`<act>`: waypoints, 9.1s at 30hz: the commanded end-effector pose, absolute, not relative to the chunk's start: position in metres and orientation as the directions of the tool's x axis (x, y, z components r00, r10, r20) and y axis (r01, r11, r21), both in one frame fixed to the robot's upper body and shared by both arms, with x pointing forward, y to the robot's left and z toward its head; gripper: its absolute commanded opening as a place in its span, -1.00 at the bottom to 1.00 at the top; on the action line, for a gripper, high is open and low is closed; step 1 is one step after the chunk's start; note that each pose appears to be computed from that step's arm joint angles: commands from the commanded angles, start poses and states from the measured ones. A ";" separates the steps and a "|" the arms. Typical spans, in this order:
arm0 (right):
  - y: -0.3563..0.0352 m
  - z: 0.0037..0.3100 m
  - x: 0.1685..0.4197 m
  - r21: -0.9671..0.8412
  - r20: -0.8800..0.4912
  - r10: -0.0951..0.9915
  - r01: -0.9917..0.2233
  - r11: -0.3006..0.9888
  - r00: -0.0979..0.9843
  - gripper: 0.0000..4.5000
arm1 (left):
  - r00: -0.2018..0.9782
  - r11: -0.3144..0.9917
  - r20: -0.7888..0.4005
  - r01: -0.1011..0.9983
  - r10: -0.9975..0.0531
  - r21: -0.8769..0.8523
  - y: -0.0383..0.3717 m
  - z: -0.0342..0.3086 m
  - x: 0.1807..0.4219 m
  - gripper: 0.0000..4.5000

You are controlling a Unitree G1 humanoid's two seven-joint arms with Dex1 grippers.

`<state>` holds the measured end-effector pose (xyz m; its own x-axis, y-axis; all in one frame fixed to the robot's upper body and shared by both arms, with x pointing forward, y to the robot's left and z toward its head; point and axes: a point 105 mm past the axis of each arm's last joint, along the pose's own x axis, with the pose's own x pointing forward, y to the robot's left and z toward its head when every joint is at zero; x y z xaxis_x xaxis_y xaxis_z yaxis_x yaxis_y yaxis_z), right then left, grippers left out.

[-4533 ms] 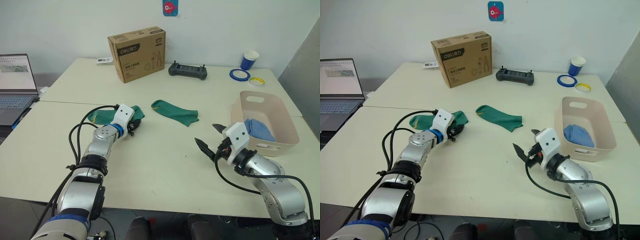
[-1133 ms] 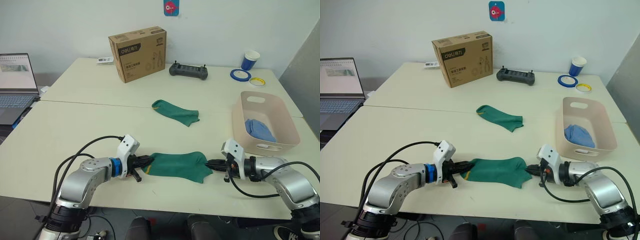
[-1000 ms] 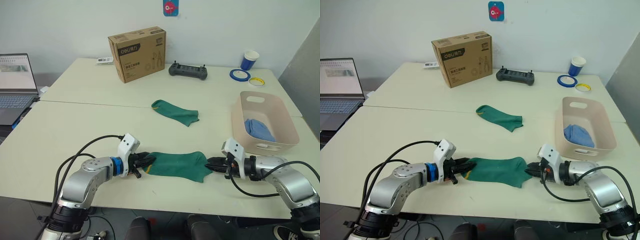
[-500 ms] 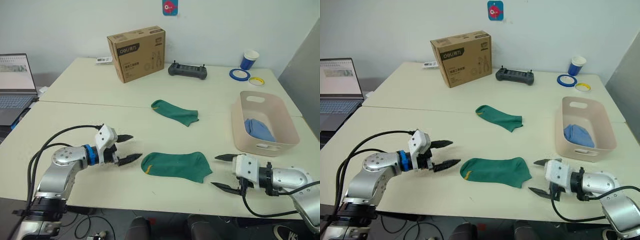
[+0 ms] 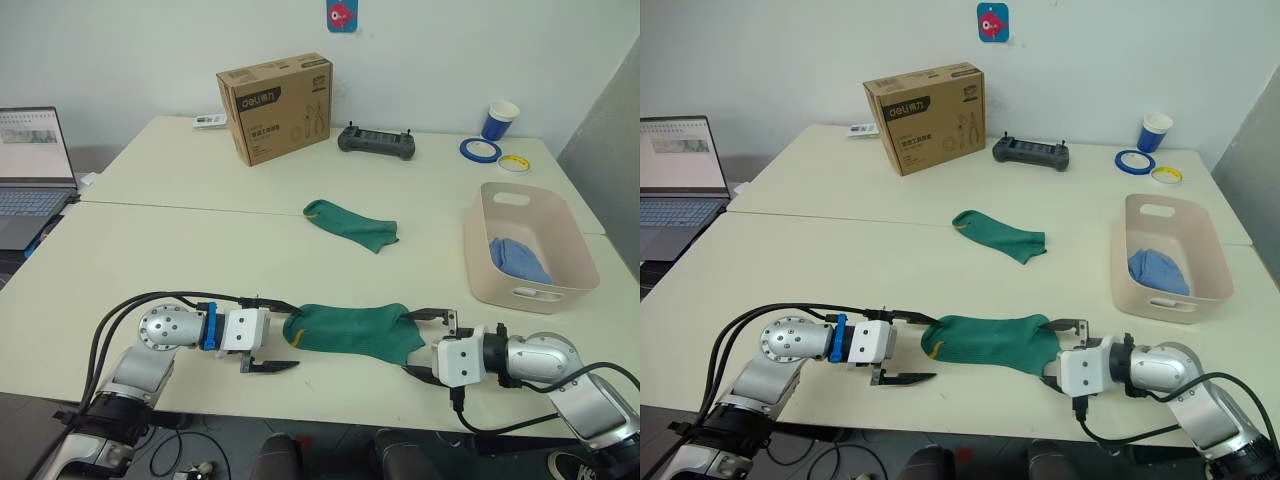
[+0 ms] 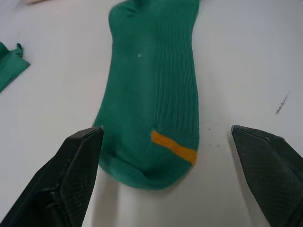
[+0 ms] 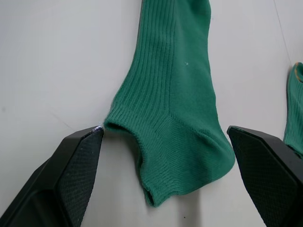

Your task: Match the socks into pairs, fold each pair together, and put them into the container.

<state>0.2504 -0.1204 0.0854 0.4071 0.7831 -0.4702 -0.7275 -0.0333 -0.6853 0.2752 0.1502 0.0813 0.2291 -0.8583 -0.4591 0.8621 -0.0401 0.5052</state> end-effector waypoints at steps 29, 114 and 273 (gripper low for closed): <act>-0.098 0.136 0.247 -0.474 -0.197 0.905 -0.845 0.248 0.377 -0.99 | 0.195 -0.002 -0.426 0.908 -0.884 0.419 0.151 0.103 0.284 -1.00; -0.136 0.070 0.239 -0.219 -0.432 0.817 -0.923 0.315 0.381 -1.00 | 0.206 0.105 -0.483 0.968 -0.851 0.228 0.161 0.074 0.291 -0.97; -0.085 0.108 0.439 -0.331 -0.338 0.534 -0.629 0.704 0.775 0.46 | 0.506 0.480 -0.037 0.837 -0.862 0.264 0.126 0.162 0.336 1.00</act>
<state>0.4346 -0.0825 0.1022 0.7646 0.5441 -0.3454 -0.6418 0.6912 -0.3322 0.3381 0.1269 0.1486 0.5112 -0.8569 -0.0672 0.8445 0.4862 0.2244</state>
